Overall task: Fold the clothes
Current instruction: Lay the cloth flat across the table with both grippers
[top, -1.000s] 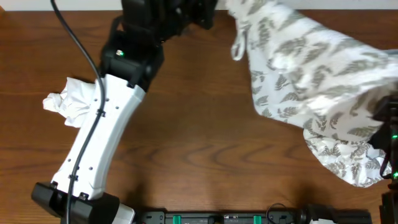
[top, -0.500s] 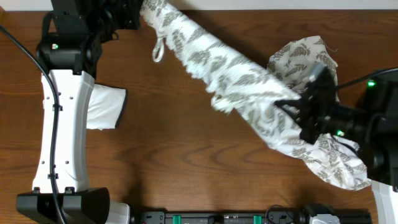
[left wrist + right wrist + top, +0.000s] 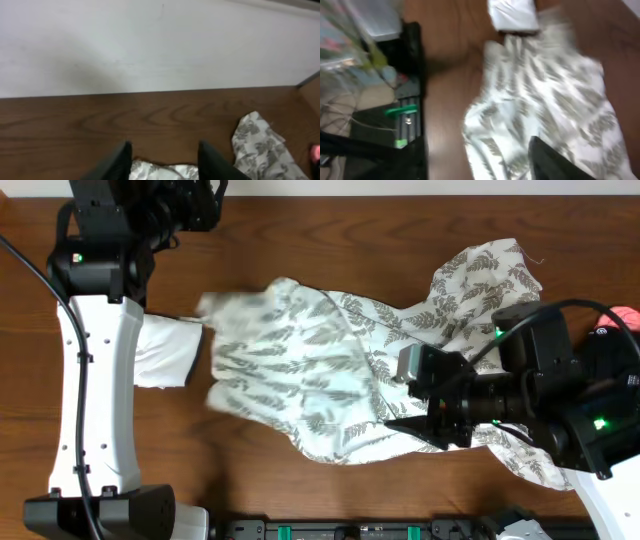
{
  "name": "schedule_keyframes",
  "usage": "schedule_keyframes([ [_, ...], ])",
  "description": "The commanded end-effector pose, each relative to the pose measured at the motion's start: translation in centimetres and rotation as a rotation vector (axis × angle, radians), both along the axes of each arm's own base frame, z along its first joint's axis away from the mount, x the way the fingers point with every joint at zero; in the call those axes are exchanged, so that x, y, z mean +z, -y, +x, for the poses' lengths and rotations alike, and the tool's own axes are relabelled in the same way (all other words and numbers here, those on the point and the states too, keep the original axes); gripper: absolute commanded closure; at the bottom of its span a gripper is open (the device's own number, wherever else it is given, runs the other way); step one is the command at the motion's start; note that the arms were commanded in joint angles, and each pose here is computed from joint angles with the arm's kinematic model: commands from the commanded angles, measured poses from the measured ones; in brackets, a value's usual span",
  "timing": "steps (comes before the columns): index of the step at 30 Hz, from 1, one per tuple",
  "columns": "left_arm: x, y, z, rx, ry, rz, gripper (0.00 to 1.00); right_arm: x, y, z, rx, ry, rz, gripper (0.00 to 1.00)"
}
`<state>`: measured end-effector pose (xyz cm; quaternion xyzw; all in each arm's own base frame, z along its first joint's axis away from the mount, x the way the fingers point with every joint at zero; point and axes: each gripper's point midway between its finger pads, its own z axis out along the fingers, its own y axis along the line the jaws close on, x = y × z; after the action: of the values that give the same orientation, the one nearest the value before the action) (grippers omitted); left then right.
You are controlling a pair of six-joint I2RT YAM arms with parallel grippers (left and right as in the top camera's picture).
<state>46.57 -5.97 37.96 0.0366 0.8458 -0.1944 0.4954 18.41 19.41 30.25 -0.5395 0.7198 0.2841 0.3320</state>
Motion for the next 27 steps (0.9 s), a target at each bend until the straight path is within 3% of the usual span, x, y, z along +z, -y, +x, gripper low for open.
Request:
schedule_keyframes([
  [1,1.9,-1.2,-1.2,0.047,0.037,0.054,0.5,-0.8,2.4,3.9,-0.228,0.066,-0.128,0.01],
  [7,-1.3,-0.6,-3.5,0.029,-0.125,0.058,0.45,0.5,8.0,12.6,-0.891,0.054,-0.083,0.01],
  [16,-8.7,2.9,-8.1,-0.07,-0.432,0.083,0.46,-7.5,13.7,20.0,-1.276,-0.131,-0.202,0.01],
  [18,-11.0,3.8,-8.7,-0.093,-0.487,0.091,0.56,-9.9,15.4,21.4,-1.351,-0.195,-0.211,0.05],
  [20,-13.7,4.3,-9.1,-0.109,-0.542,0.1,0.65,-11.7,16.8,22.2,-1.403,-0.238,-0.226,0.18],
  [23,-17.7,4.6,-9.3,-0.114,-0.602,0.103,0.8,-14.3,19.0,23.4,-1.457,-0.282,-0.253,0.53],
  [24,-19.1,4.6,-9.3,-0.11,-0.62,0.1,0.81,-15.0,19.8,23.8,-1.475,-0.293,-0.259,0.79],
  [25,-20.4,4.6,-9.3,-0.11,-0.631,0.1,0.86,-15.7,20.6,24.1,-1.5,-0.307,-0.258,0.94],
  [27,-22.4,4.6,-9.3,-0.11,-0.645,0.102,0.88,-16.7,21.8,24.6,-1.551,-0.333,-0.24,0.99],
])
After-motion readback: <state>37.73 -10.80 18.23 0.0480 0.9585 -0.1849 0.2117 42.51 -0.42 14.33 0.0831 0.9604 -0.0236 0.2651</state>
